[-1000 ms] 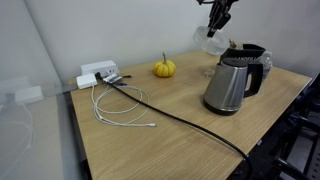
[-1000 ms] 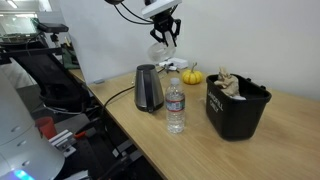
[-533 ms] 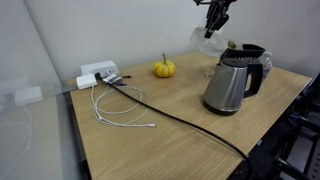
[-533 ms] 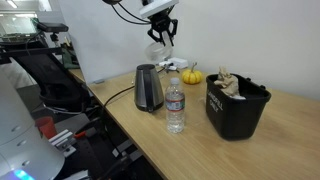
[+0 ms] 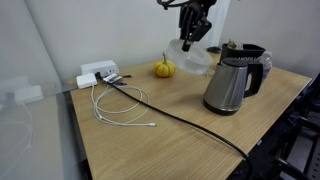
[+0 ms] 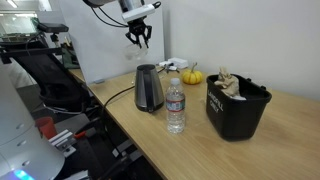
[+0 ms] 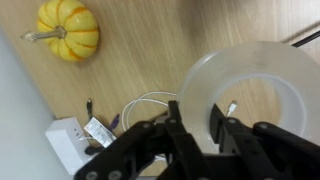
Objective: Pick up the clear tape and move it to the left.
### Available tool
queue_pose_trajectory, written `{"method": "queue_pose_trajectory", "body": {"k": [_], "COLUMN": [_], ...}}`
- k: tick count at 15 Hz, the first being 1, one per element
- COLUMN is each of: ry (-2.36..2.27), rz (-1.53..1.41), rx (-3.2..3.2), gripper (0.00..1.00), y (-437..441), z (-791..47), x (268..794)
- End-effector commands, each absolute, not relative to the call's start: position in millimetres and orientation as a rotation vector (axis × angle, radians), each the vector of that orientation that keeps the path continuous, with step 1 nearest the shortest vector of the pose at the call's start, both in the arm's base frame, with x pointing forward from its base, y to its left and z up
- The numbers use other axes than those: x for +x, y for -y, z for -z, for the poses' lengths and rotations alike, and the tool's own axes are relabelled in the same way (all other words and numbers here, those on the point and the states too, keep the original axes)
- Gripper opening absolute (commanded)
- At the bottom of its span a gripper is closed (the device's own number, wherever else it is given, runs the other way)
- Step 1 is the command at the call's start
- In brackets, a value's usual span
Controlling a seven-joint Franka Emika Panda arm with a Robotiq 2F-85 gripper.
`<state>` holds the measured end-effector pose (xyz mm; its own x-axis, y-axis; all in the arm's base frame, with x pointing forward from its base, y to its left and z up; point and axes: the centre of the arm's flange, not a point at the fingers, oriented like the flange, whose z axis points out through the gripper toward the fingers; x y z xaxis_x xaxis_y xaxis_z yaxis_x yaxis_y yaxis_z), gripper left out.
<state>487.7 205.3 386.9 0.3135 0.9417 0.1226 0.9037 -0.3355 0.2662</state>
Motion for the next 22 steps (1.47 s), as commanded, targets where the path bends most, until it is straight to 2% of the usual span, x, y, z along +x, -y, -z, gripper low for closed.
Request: {"method": "queue_pose_trajectory", "body": {"k": [1, 2, 3, 9, 10, 17, 22], "ry": [-1.888, -1.933, -1.852, -1.902, -1.902, -2.169, -2.273], "rz": [-0.298, -0.296, -0.335, -0.321, -0.321, -0.157, -0.049], "rx": [2.382, 2.364, 2.391, 2.373, 2.373, 2.346, 2.347], "gripper": [0.08, 0.08, 0.31, 0.31, 0.08, 0.08, 0.08], "y": [-226, -232, -228, -235, -235, -291, -300], "z": [-382, -378, -374, -371, -371, -294, -236], "x": [504, 504, 493, 498, 498, 486, 492]}}
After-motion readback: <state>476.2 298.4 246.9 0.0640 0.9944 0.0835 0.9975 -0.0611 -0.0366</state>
